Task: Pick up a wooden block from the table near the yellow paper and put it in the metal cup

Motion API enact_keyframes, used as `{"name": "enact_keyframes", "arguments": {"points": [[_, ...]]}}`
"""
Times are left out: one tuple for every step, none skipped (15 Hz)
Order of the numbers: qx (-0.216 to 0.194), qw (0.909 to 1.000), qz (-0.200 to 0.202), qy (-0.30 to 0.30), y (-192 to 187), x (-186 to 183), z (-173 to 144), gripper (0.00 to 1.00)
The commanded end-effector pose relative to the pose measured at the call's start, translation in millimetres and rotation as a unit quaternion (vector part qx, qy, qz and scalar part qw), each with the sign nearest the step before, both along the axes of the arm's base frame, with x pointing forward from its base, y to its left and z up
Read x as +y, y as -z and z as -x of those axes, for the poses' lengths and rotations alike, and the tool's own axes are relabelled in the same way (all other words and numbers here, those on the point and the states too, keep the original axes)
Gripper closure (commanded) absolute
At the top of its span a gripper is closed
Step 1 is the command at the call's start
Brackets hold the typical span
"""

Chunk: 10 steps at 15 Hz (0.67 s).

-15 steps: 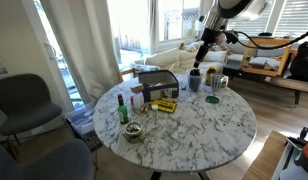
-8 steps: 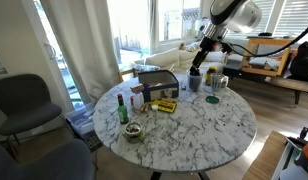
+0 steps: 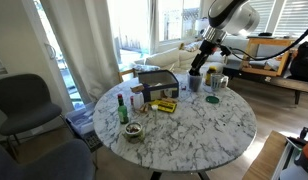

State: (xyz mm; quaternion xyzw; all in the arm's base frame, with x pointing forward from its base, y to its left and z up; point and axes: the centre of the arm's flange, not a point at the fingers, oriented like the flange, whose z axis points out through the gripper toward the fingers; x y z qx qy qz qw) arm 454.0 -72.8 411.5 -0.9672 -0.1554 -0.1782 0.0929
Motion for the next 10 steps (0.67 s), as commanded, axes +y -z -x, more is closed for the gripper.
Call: {"name": "enact_keyframes", "arguments": {"points": [[0.020, 0.9994, -0.021, 0.016, 56, -8, -4, 0.00], [0.026, 0.9992, -0.023, 0.017, 66, -10, -5, 0.00], [0.046, 0.9985, -0.024, 0.017, 75, -12, -8, 0.00], [0.033, 0.9991, -0.020, 0.016, 48, -5, 1, 0.00], [0.043, 0.9987, -0.021, 0.017, 59, -6, 1, 0.00], [0.050, 0.9984, -0.020, 0.017, 67, -8, 0, 0.00], [0.053, 0.9982, -0.019, 0.018, 70, -8, -1, 0.00], [0.054, 0.9982, -0.019, 0.018, 71, -8, -2, 0.00], [0.054, 0.9982, -0.019, 0.018, 71, -8, -3, 0.00], [0.032, 0.9990, -0.017, 0.026, 78, -7, -8, 0.00]]}}
